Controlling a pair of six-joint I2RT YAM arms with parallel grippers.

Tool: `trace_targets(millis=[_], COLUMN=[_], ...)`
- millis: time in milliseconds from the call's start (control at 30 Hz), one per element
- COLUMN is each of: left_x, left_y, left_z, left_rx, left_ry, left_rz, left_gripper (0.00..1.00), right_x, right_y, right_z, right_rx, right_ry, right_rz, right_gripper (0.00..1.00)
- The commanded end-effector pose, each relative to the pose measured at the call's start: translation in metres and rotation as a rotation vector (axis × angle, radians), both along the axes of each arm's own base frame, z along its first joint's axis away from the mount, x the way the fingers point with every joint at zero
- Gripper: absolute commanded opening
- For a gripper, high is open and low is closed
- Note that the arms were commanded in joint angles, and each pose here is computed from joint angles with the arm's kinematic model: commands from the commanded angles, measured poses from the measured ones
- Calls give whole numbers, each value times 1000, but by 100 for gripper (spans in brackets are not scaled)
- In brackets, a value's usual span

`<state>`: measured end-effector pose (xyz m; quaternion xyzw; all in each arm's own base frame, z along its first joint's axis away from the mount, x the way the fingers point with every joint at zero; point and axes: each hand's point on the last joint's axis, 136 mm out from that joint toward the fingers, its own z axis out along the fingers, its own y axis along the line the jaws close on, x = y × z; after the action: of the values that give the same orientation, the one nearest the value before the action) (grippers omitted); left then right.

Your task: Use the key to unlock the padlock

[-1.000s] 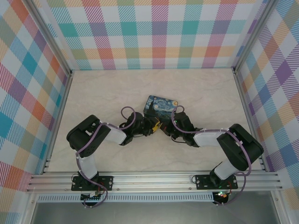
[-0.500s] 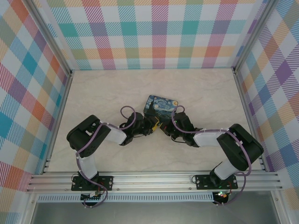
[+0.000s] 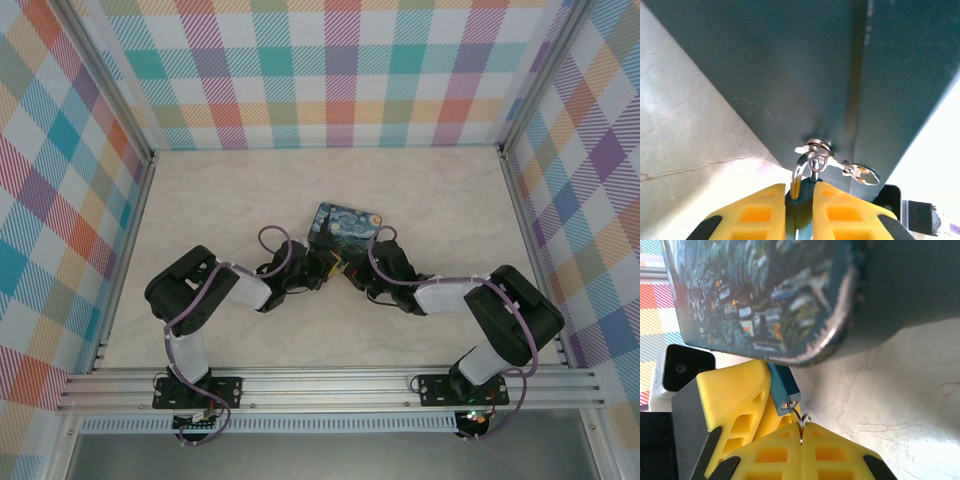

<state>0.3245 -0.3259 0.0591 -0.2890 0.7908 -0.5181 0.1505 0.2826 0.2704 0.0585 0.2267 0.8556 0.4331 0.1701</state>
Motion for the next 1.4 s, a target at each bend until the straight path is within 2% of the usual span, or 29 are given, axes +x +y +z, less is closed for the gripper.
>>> trace_targets(millis=[0, 167, 367, 467, 767, 867, 967, 1100, 1233, 1367], left_x=[2, 1, 0, 0, 0, -1, -1, 0, 0, 2], left_y=[-8, -5, -5, -7, -15, -15, -14, -15, -14, -13], left_z=[17, 19, 23, 26, 36, 36, 37, 39, 40, 40], left_rx=[-19, 0, 10, -2, -54, -54, -65, -87, -99, -105], left_ry=[-49, -38, -11, 13, 73, 88, 105, 116, 126, 130], left_rz=[-14, -8, -6, -1, -11, -10, -5, -8, -5, -2], left_gripper=[9, 1, 0, 0, 0, 0, 0, 0, 0, 0], right_x=[-3, -5, -12, -14, -13, -14, -17, -9, -9, -7], right_y=[3, -9, -34, -46, -49, -42, -31, -36, -33, -33], right_z=[5, 7, 17, 29, 82, 92, 93, 83, 72, 54], right_rx=[7, -50, -218, -342, -720, -905, -1128, -1340, -1415, -1476], right_ry=[-7, -36, -104, -210, -755, -870, -1010, -1064, -1122, -1124], right_rz=[16, 9, 63, 147, 500, 581, 700, 776, 863, 947], right_gripper=[9, 25, 51, 59, 70, 72, 79, 80, 78, 71])
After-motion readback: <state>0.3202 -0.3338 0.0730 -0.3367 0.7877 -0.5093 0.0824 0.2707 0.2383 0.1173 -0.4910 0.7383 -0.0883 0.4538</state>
